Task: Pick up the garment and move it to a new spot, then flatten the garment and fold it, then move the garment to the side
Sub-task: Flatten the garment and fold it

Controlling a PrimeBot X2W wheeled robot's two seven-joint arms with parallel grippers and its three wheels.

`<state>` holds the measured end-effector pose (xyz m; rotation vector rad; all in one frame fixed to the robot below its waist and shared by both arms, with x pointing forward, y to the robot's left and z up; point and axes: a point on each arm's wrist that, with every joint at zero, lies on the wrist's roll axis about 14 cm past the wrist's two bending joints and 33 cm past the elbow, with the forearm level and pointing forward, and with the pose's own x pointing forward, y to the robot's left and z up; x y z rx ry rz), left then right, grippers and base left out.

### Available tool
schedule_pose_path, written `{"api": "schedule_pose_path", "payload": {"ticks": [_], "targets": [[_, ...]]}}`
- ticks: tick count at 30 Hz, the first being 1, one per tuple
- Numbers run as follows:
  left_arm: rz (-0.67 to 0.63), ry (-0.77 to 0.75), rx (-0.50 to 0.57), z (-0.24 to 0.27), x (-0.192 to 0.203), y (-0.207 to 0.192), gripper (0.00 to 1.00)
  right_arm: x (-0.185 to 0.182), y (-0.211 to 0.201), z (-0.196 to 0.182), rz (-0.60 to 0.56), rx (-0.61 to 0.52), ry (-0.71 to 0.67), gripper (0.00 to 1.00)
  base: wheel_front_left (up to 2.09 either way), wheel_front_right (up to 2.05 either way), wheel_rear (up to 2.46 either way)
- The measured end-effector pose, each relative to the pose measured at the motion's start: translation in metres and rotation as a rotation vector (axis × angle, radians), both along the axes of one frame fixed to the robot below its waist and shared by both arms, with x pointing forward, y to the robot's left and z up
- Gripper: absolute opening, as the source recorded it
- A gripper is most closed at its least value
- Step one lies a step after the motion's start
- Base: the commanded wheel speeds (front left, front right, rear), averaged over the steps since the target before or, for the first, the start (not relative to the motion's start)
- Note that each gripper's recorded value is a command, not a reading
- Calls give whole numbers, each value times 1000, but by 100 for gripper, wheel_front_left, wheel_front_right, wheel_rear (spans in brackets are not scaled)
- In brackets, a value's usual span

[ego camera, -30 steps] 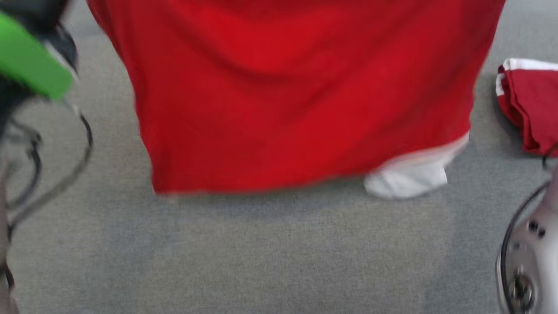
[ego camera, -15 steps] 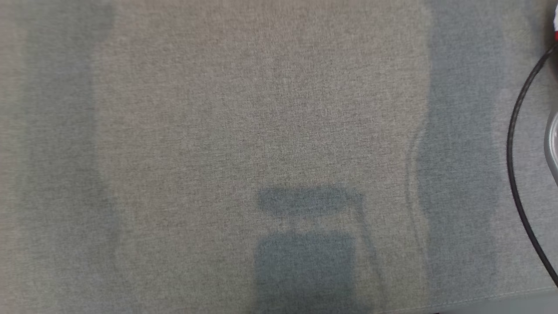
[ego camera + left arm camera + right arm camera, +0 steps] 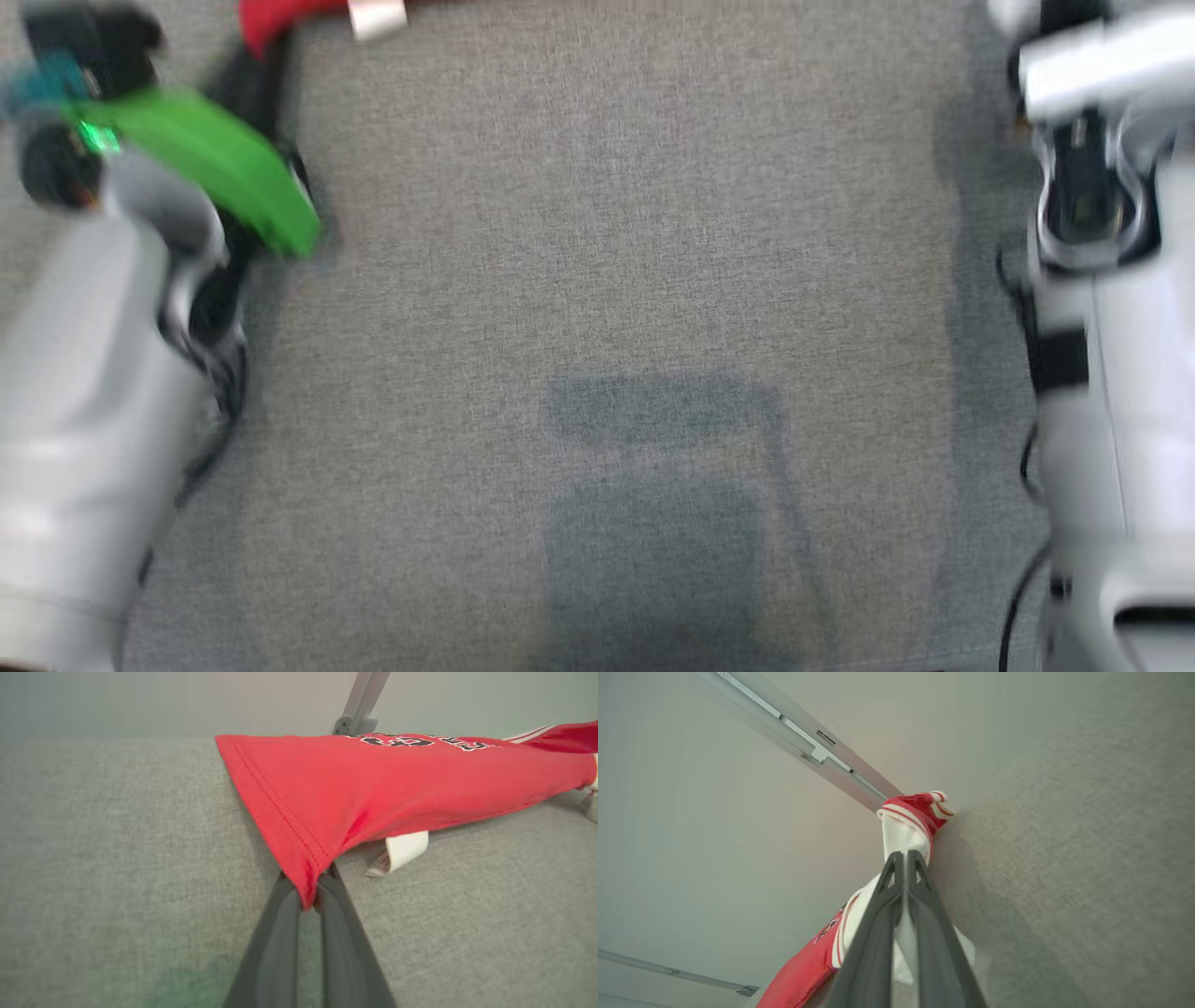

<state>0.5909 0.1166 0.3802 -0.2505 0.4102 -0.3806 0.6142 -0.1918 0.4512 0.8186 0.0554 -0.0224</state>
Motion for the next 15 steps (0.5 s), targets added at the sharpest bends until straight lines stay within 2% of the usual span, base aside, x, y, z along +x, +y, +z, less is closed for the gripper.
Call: {"api": "schedule_pose_path", "payload": {"ticks": [3,6,15], "targets": [[-25,71,-46,-13,-49,-5,0,-53,-17,-22,-45,52,68,0,0,0,0],[-53,117,-46,-19,-99,-6,0,-106,-24,-33,-57,82,126,0,0,0,0],[40,296,-124,-17,-262,-18,0,-246,-38,-44,-114,128,261,0,0,0,0]]}}
